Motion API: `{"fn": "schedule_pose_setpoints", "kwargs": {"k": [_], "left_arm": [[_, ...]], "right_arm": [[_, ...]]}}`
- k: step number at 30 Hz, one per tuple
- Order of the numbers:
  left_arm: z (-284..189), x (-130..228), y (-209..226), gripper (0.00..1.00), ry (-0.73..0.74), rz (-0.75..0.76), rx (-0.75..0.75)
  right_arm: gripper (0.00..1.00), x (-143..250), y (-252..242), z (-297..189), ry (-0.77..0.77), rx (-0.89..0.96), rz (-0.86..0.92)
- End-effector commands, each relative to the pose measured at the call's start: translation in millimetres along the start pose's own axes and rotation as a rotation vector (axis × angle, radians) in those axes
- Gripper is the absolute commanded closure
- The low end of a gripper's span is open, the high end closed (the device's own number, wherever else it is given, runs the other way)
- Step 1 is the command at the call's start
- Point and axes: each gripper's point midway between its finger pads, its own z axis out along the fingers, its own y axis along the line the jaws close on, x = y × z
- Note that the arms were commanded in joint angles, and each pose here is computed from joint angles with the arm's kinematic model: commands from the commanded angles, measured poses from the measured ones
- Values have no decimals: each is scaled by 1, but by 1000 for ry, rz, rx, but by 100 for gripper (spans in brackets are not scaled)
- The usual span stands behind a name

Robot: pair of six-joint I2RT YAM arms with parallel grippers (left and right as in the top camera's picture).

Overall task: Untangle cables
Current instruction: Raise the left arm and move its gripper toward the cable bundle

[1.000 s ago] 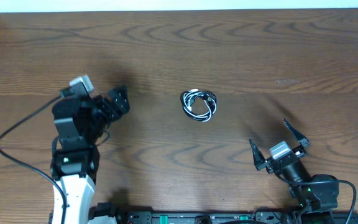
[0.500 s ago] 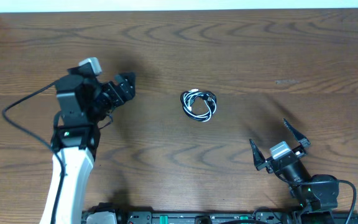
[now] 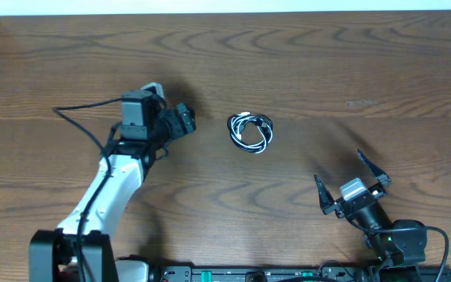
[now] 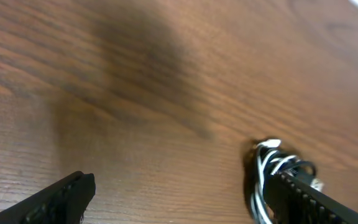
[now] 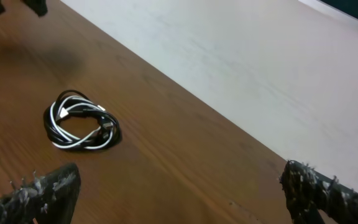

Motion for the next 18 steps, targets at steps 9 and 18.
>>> {"fn": "schedule_pose_setpoints", "kwargs": {"k": [9, 18], "left_arm": [[10, 2, 5, 8, 6, 59, -56], [10, 2, 5, 8, 6, 60, -56]], "right_arm": [[1, 2, -2, 0, 8, 12, 12], [1, 2, -2, 0, 8, 12, 12]]}}
